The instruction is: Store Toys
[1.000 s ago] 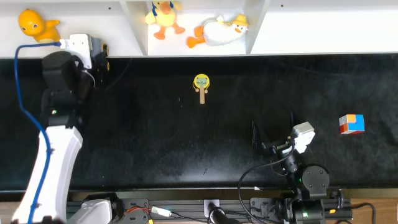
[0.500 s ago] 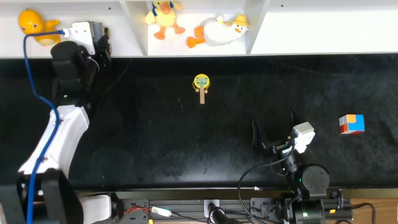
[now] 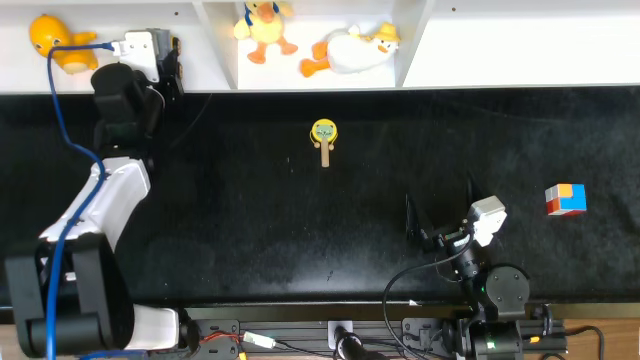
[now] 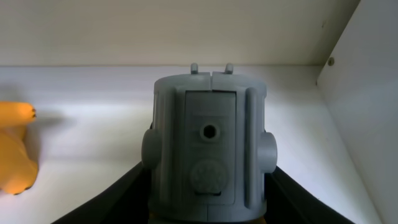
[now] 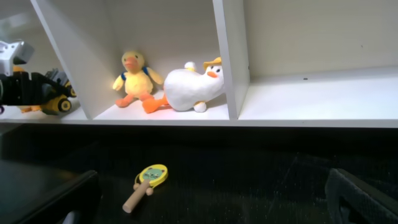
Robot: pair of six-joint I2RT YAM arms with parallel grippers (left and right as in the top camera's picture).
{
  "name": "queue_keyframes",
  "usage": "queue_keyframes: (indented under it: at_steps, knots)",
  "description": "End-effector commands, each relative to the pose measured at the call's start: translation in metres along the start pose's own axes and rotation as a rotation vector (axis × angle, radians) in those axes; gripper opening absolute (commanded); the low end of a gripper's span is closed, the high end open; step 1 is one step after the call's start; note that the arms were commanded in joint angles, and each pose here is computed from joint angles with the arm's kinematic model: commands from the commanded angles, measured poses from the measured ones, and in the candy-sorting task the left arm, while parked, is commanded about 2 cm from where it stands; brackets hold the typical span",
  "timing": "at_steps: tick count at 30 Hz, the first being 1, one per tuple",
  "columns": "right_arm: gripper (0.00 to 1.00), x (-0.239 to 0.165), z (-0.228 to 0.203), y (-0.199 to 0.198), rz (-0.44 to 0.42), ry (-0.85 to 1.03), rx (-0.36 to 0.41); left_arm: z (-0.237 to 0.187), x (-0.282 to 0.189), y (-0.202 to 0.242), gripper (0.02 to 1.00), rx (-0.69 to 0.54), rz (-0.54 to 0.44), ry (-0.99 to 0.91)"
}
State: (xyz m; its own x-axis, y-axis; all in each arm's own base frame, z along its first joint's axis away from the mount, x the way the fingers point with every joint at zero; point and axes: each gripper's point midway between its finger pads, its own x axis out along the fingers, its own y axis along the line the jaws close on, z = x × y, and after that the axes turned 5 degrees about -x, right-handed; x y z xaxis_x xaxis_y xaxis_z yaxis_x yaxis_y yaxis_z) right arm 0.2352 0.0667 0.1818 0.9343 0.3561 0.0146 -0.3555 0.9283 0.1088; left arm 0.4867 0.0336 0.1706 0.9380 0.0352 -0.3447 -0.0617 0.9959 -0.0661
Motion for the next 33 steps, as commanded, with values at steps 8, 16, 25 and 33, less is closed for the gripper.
queue_keyframes:
  at_steps: [8, 16, 25, 33]
  knots:
    - [0.996, 0.000, -0.004, 0.002, 0.012, 0.003, 0.005, 0.013, 0.004, -0.008, 0.213, 0.027, -0.030, -0.036]
    - [0.996, 0.000, -0.004, 0.002, 0.012, 0.003, 0.005, 0.013, 0.005, -0.007, 0.213, 0.027, -0.028, -0.038]
    - [0.993, 0.000, -0.004, 0.002, 0.012, 0.003, 0.005, 0.011, 0.016, -0.007, 0.211, 0.028, -0.029, -0.071]
    - [0.998, 0.000, -0.004, 0.002, 0.013, 0.003, 0.005, 0.011, 0.017, -0.004, 0.231, 0.027, -0.012, -0.074]
